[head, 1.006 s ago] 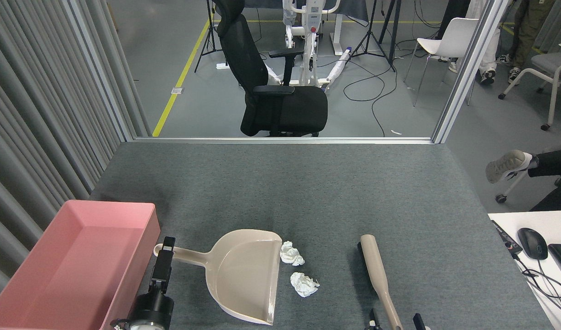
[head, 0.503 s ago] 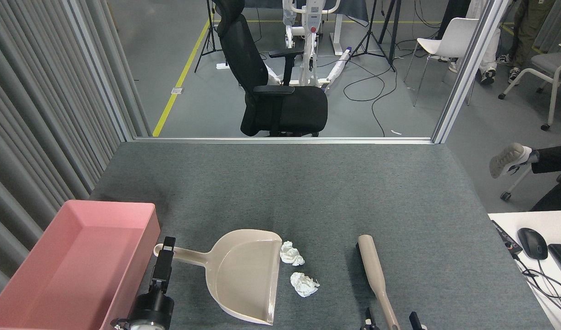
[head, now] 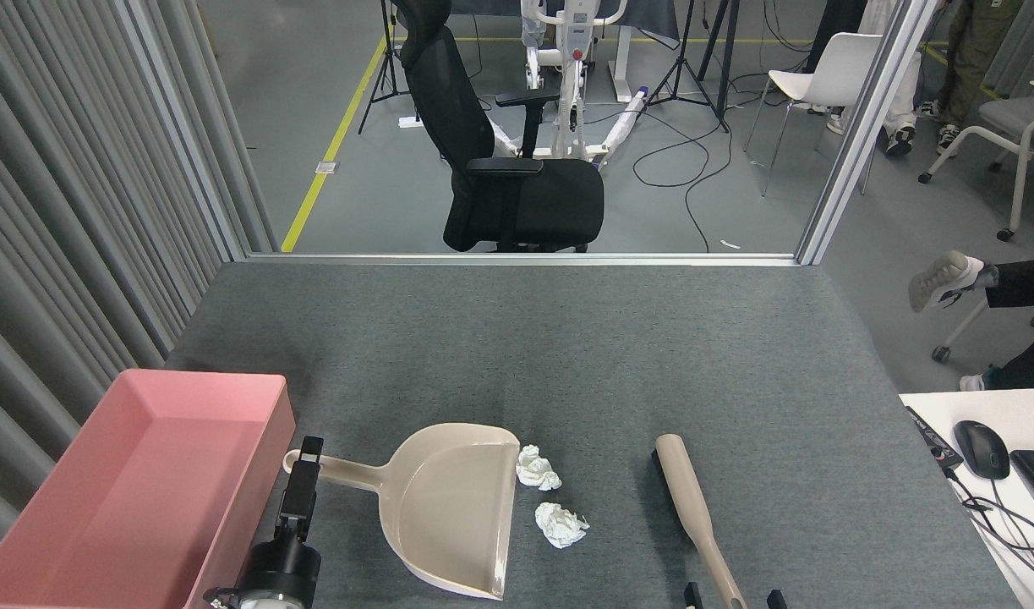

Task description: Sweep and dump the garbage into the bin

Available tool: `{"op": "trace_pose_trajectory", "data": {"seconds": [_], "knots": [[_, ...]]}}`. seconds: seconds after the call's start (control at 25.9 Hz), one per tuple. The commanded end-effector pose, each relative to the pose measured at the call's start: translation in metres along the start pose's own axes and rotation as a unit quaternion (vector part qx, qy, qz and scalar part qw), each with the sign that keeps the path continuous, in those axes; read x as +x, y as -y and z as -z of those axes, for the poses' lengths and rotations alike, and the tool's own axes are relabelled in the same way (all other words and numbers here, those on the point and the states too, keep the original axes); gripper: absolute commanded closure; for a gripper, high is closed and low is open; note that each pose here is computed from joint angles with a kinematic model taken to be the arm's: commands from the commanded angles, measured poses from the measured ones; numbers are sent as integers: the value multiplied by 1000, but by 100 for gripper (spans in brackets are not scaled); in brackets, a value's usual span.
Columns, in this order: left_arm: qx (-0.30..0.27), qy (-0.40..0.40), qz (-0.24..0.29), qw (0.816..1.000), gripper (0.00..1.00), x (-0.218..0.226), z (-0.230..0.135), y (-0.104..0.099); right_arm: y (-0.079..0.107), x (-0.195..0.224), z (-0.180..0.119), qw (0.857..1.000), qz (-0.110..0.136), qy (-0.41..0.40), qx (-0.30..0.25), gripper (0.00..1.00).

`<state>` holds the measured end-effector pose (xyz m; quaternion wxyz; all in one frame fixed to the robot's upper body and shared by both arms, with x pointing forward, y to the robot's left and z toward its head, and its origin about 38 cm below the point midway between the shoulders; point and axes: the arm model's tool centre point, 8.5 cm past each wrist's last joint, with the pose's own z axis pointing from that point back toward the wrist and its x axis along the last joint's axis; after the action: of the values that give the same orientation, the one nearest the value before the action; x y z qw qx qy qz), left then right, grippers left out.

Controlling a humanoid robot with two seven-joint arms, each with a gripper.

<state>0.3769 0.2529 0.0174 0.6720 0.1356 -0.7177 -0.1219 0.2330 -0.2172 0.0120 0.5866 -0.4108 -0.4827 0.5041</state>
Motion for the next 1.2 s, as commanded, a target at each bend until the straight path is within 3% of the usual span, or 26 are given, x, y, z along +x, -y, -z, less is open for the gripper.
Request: {"op": "trace_pose_trajectory", "data": {"seconds": [0.0,0.43,0.81,1.04,1.16], "knots": [[0,-1,0,1000,1,-1,-1,0,-5,-2,-8,1000,0,-3,6,2],[-2,-3,1,1000,1,-3,-2,1,-21,-1,-5,999,6,-23,27,2],[-4,-10,-1,1000,1,-7,-1,3,-16,-2,21,1000,5,-20,18,3],[-4,-9,0,1000,1,-7,-1,2,-17,-4,25,1000,1,-19,20,7],[-4,-9,0,1000,1,-7,-1,2,-18,-5,26,1000,-1,-19,23,13]]}}
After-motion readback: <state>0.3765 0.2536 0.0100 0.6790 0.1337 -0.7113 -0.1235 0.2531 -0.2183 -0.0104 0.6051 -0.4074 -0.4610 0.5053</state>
